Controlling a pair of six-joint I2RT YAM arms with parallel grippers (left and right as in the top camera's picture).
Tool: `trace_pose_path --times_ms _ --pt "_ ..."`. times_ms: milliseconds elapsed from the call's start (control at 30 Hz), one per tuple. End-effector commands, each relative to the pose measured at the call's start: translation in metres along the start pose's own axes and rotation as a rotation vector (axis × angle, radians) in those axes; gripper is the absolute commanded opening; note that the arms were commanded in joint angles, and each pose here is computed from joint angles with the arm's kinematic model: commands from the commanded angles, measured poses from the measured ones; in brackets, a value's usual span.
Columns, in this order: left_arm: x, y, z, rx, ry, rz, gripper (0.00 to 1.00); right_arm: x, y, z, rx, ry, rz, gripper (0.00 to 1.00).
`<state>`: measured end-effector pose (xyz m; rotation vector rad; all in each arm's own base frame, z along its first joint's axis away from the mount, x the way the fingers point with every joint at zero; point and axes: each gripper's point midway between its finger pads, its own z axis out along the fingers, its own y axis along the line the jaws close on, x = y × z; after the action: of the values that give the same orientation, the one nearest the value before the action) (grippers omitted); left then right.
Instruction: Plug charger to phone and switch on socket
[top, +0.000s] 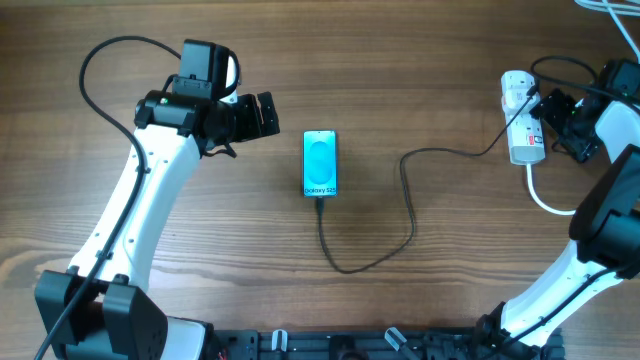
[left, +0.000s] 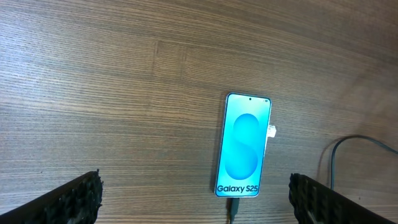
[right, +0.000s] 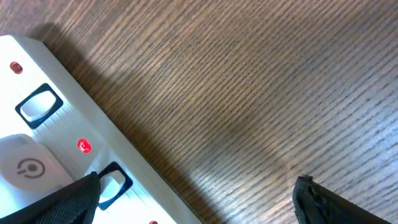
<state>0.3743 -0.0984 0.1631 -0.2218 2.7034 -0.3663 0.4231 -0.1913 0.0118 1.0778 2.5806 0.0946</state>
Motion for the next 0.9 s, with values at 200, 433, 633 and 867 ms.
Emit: trace_pose_path --times_ms 200,433,633,867 --pt "-0.001 0.004 0.001 -0.016 -0.001 -0.003 1.0 0.039 0.02 -0.046 -0.023 0.108 -0.069 1.0" --pt "-0.001 0.004 0.001 -0.016 -0.001 -0.003 1.0 0.049 0.024 -0.124 -0.045 0.061 -0.069 1.0" --pt "-0.001 0.004 0.001 -0.016 -0.001 -0.003 1.0 0.079 0.037 -0.195 -0.093 -0.012 -0.14 1.0" --pt "-0.001 0.004 0.001 -0.016 -0.001 -0.003 1.0 0.155 0.053 -0.252 -0.229 -0.149 -0.302 1.0"
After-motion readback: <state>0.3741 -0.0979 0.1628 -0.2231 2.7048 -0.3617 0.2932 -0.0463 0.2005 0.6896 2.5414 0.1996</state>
